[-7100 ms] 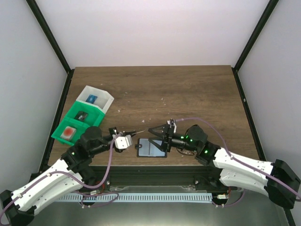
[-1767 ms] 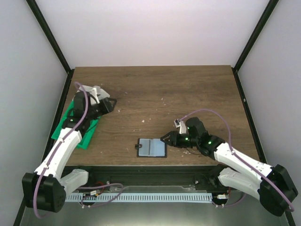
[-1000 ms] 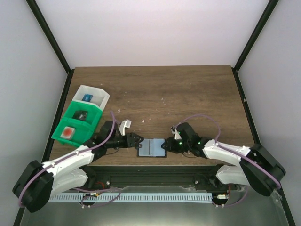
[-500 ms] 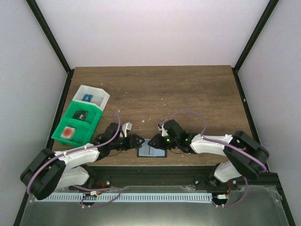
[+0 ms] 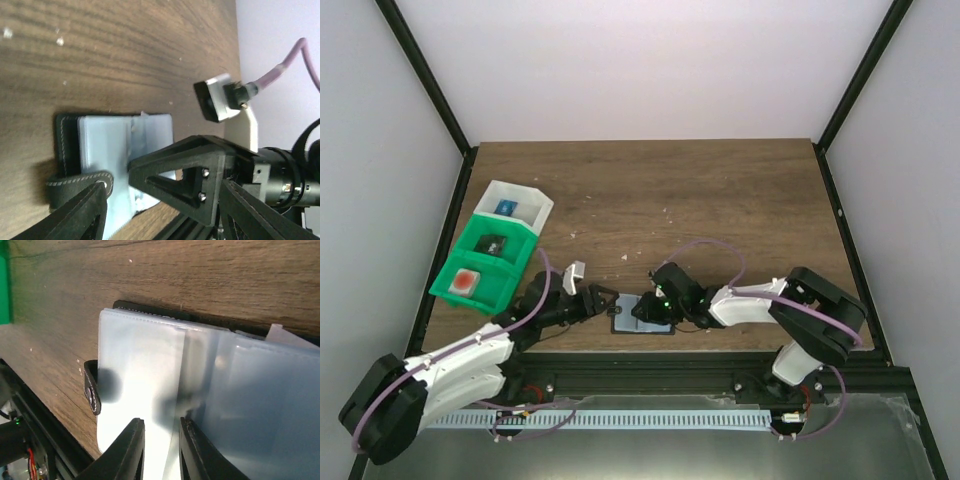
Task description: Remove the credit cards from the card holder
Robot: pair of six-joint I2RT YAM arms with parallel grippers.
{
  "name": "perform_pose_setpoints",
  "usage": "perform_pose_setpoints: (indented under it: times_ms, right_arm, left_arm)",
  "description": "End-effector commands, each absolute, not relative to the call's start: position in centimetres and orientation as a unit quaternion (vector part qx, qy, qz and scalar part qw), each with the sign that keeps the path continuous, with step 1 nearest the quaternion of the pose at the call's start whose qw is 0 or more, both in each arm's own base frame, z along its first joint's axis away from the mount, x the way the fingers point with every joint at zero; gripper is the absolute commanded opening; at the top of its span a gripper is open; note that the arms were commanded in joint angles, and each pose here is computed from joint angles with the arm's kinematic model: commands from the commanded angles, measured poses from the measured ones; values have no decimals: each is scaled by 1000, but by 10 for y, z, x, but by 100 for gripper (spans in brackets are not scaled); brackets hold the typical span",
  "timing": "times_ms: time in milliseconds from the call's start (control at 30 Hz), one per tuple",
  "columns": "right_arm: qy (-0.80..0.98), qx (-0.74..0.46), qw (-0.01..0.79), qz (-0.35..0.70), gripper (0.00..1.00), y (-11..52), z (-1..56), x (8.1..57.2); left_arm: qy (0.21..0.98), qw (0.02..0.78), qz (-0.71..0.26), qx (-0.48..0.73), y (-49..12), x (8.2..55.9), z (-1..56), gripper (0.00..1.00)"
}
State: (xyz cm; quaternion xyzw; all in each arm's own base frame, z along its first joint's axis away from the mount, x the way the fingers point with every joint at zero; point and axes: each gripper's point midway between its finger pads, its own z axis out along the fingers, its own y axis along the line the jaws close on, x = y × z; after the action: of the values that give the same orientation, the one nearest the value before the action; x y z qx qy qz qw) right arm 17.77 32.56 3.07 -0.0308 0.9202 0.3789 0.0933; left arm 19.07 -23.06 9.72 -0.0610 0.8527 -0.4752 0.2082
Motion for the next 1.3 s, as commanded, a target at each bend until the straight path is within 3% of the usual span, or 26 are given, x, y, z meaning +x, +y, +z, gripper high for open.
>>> perform_pose_setpoints:
  times_ms: [0, 500, 1267]
  right_arm:
    - [932, -24, 112, 343, 21, 324, 21, 173]
    - [933, -8, 102, 345, 16, 318, 9, 167]
    - [929, -5, 98, 358, 17, 321, 12, 166]
  left_arm:
    - [850, 157, -495, -87, -230, 169, 81, 64]
    - [848, 153, -500, -90, -240, 158, 77, 70]
    - [852, 140, -498, -80, -248, 161, 67, 71]
